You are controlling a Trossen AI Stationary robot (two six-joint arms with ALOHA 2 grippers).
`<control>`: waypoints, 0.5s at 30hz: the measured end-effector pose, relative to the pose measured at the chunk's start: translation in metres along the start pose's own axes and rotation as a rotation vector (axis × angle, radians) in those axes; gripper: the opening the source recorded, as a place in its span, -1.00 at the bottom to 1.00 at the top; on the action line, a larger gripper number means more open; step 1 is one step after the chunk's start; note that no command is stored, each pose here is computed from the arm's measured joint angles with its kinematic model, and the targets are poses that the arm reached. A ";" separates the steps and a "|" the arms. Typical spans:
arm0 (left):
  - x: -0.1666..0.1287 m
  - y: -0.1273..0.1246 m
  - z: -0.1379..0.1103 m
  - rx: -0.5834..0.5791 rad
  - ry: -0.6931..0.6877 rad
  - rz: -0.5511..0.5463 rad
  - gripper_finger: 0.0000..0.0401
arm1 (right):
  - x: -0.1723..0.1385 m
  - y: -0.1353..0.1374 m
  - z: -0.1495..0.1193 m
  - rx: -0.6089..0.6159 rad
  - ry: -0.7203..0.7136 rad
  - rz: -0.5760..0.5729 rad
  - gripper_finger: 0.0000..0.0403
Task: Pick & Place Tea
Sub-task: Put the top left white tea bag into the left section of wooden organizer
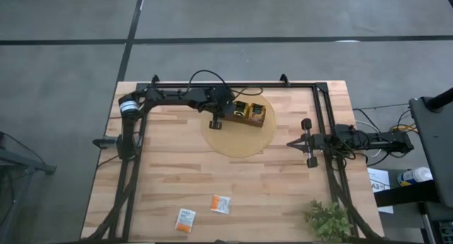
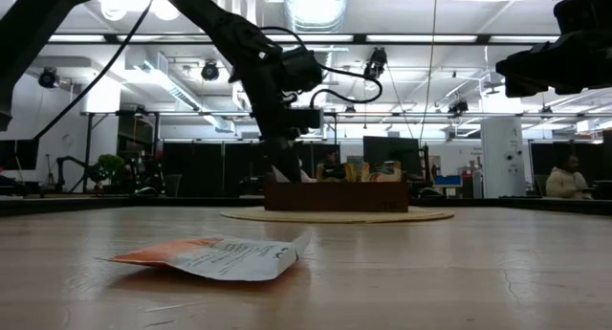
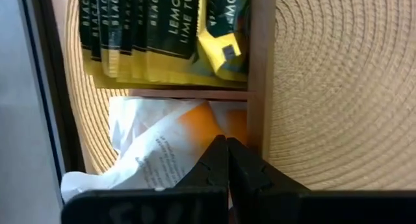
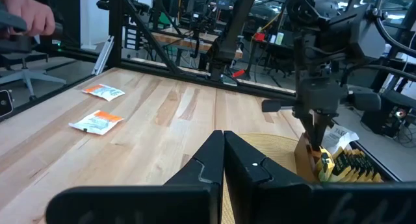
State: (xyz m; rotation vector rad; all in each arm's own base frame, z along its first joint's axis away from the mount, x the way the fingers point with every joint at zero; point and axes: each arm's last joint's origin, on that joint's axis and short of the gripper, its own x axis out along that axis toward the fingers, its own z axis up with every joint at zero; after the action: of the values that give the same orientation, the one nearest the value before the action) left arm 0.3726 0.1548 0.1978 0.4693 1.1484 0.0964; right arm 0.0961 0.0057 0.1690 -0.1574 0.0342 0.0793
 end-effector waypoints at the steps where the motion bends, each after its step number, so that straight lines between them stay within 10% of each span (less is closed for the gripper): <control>1: 0.000 0.000 0.000 0.000 0.001 -0.001 -1.00 | 0.000 0.000 0.000 0.000 -0.001 0.000 -0.96; 15: -0.009 0.004 -0.002 0.107 0.065 0.082 -1.00 | 0.000 0.000 0.000 0.000 0.000 0.000 -0.96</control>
State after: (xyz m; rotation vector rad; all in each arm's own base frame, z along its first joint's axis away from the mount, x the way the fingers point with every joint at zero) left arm 0.3677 0.1560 0.2066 0.6121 1.2021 0.1226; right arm 0.0962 0.0057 0.1690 -0.1574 0.0346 0.0789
